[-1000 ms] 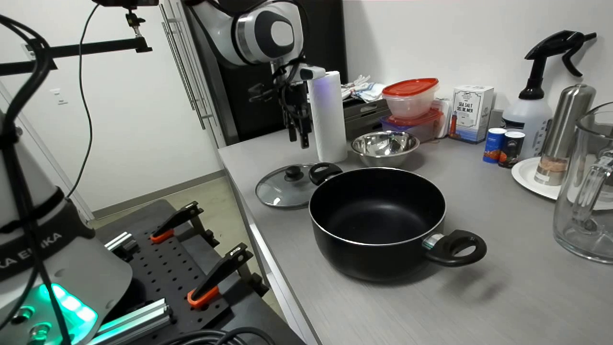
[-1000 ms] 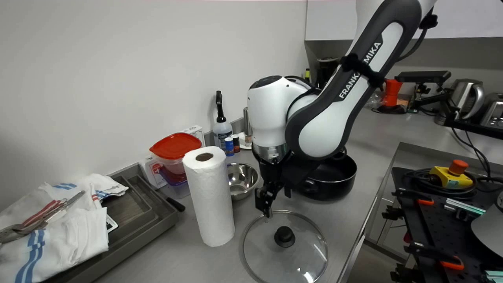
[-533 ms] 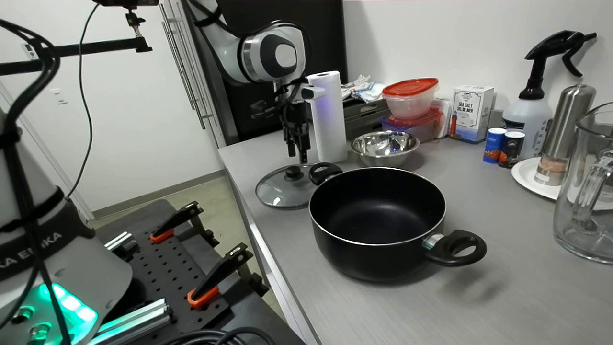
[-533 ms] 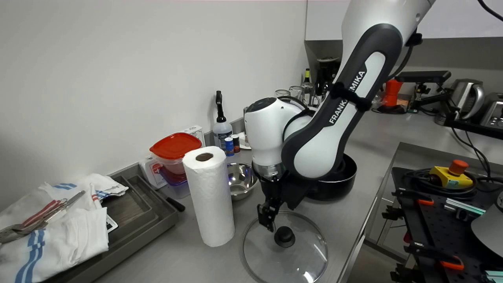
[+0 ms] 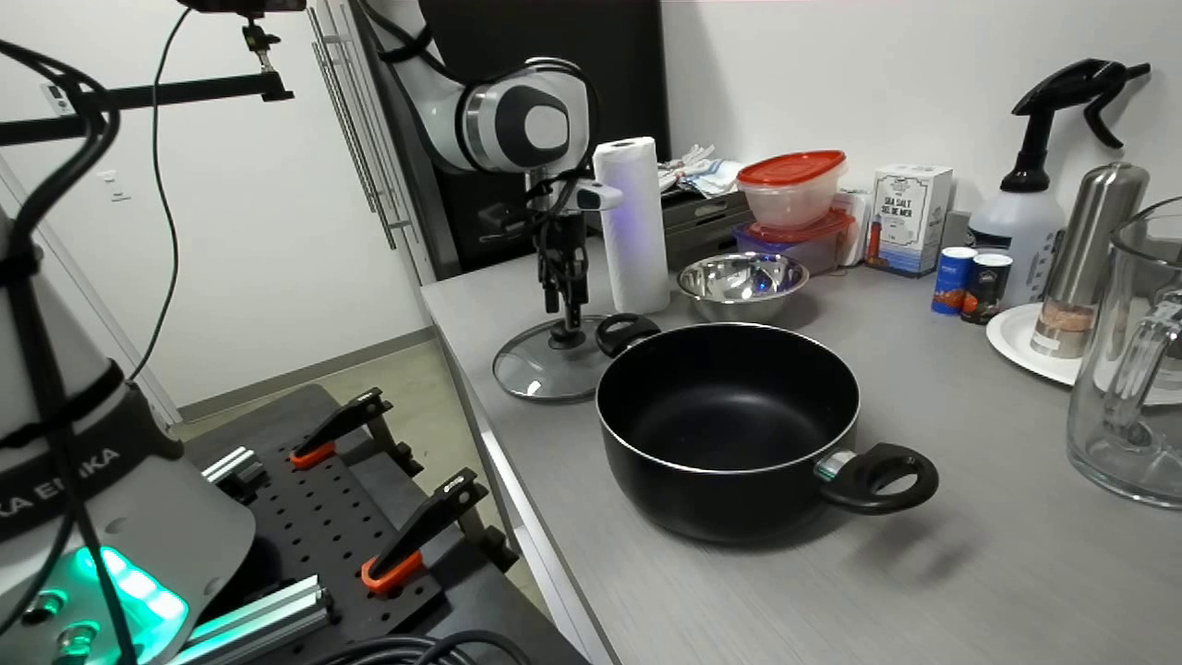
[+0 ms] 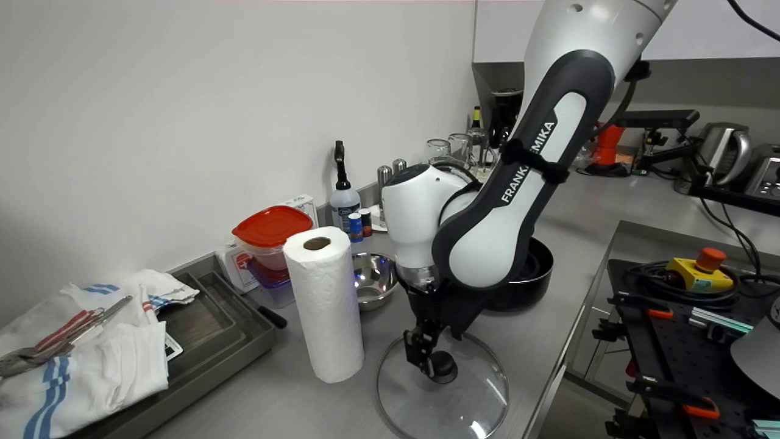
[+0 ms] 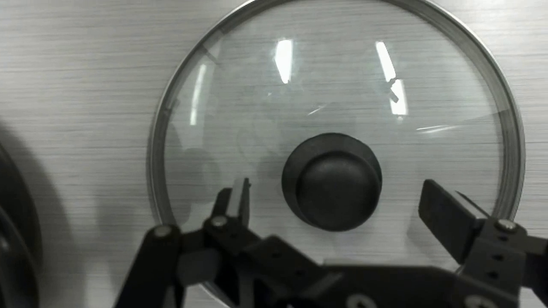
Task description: Put the lid on the pot
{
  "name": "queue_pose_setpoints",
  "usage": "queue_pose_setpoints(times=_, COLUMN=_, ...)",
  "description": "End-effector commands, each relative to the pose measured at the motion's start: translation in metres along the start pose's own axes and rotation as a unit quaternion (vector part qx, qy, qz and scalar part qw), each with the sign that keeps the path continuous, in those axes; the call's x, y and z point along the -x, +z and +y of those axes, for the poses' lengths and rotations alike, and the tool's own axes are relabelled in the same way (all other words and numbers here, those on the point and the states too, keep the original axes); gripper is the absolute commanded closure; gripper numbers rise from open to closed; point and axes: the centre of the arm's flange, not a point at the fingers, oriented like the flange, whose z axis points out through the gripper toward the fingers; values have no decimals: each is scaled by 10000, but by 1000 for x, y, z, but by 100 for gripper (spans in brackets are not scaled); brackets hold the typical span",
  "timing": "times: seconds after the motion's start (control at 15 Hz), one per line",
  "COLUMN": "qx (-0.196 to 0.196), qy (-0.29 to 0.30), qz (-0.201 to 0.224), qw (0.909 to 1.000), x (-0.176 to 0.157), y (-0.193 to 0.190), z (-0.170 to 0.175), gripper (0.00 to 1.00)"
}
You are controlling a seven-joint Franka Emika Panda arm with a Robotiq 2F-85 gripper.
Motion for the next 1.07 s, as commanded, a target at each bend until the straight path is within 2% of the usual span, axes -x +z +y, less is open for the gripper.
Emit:
queue_pose_setpoints(times=0.0, qx=-270, qy=-115, qz=-74, qw=9995, x=-3, y=5, z=-2, gripper=0)
queue_pose_setpoints(times=0.73, qx=-409, qy=-168, qz=-217, qw=9988, x=-15, y=19, z=2, gripper=0)
queue_pose_setpoints(times=0.8, qx=-412, qy=-174, qz=-220, qw=9988, x=-15, y=19, z=2, gripper=3)
queue_pose_setpoints(times=0.87, qx=-416, qy=-186, qz=-224, qw=9987, x=-15, y=19, z=2, gripper=26)
queue_pose_setpoints(times=1.0, qx=-419, qy=-215, qz=-227, qw=9986, x=-14, y=20, z=2, gripper=31)
